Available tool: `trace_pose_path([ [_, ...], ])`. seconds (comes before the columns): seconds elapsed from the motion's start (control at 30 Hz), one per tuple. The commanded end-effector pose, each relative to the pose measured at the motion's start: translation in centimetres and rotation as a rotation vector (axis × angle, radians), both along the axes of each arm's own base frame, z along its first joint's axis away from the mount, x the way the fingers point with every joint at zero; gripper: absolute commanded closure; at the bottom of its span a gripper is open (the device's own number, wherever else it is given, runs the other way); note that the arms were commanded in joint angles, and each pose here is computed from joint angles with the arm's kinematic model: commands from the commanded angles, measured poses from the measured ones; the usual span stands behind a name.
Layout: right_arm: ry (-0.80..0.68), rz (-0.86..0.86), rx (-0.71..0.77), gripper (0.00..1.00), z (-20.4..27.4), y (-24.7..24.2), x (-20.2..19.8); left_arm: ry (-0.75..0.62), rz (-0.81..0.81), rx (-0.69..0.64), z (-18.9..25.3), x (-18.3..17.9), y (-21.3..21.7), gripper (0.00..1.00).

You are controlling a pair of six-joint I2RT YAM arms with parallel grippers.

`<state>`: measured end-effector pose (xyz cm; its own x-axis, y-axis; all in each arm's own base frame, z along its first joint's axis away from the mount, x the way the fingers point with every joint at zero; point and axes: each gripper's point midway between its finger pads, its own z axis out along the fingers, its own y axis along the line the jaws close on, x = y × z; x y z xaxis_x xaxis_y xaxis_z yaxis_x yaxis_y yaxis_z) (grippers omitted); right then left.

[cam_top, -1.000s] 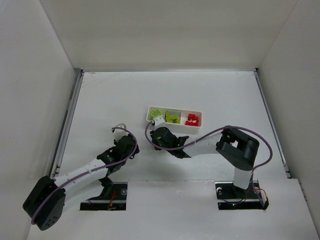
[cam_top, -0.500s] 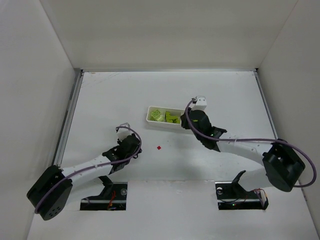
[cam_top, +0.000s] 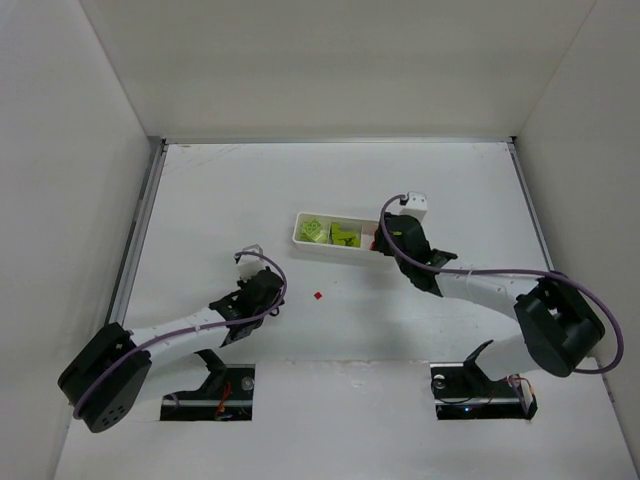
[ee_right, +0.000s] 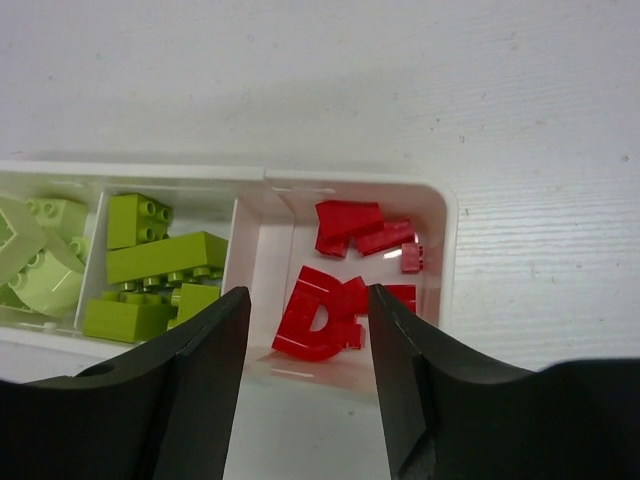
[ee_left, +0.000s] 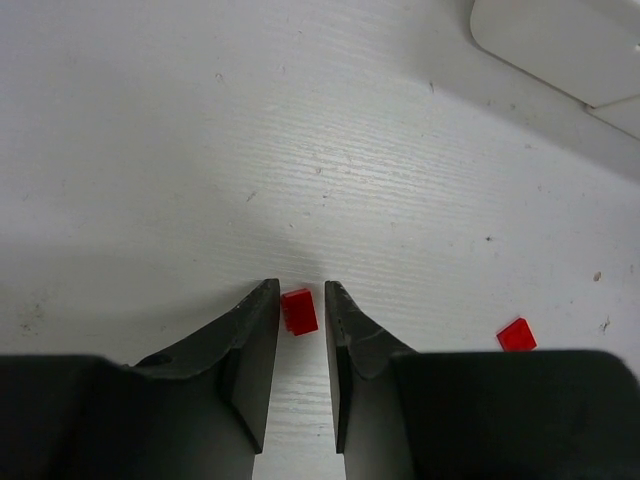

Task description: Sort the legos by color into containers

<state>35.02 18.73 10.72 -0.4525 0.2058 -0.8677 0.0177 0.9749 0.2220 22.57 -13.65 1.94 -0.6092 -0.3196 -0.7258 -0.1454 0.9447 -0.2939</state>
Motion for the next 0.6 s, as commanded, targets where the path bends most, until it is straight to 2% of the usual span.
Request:
trace_pose_path([
  [0.0, -0.067, 0.021, 0.047, 0.45, 2.7, 1.5, -0.2, 0.007, 0.005, 0.006, 0.1, 0.0, -0.2, 0.79],
  [0.17, -0.048, 0.187, 0.078, 0.54, 2.1, 6.2, -4.9, 0.010, -0.006, 0.018, 0.0, -0.1, -0.2, 0.84],
  [0.37, 0.038, 0.438, 0.010, 0.50, -2.1, 12.4, -11.7, -0.015, -0.025, 0.015, 1.0, 0.3, -0.6, 0.87],
  [0.57, 0.059, 0.526, -0.026, 0.49, -3.7, 15.6, -13.7, -0.068, -0.028, -0.051, 3.2, 1.1, -1.2, 0.88],
])
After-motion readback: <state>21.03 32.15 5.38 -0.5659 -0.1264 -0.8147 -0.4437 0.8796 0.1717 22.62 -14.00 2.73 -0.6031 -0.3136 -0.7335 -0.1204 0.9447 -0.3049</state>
